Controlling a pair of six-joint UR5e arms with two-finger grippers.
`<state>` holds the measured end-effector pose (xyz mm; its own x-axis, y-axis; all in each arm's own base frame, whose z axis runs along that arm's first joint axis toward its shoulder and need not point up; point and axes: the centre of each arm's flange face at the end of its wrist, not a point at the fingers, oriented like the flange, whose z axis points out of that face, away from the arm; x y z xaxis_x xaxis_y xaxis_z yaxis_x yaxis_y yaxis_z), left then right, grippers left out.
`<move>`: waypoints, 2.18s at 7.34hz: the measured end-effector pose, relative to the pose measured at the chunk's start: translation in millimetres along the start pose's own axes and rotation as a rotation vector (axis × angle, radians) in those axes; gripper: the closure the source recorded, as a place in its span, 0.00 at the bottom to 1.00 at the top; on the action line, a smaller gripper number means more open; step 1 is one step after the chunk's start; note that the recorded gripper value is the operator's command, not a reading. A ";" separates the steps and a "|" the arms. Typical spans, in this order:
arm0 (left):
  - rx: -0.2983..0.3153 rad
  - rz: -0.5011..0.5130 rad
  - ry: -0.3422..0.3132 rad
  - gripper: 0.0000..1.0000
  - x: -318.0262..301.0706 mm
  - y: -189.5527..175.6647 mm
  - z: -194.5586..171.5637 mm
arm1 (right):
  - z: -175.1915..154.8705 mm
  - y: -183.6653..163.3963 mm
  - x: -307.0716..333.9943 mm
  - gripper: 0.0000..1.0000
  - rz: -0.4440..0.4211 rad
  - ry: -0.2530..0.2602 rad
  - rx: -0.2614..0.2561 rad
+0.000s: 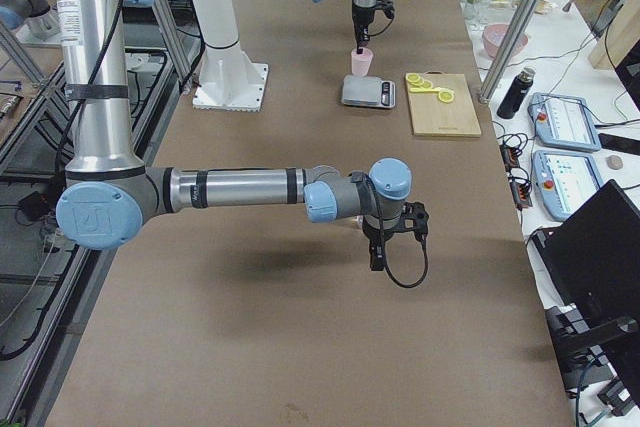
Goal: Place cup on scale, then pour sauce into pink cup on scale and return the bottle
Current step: 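Carry the pink cup with the left gripper onto the scale, then open the left gripper and release the cup on the scale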
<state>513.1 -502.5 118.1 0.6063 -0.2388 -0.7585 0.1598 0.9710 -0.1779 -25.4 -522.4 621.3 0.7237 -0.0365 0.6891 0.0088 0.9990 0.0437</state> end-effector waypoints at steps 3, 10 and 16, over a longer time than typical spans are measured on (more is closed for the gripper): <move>0.040 -0.011 -0.026 1.00 21.3 9.3 15.5 | 0.3 -0.1 0.2 0.01 0.000 0.000 -0.001; 0.019 0.047 0.007 1.00 35.9 27.1 38.1 | 1.7 0.0 1.6 0.01 -0.004 0.001 -0.003; 0.023 0.069 0.003 0.05 33.5 25.2 41.9 | 1.8 -0.1 1.7 0.01 -0.007 0.001 -0.003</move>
<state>570.1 -486.5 114.5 0.6146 -0.1714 -0.7700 0.1354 0.9845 -0.1111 -25.4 -522.6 623.8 0.7244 -0.0431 0.6880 0.0160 0.9988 0.0458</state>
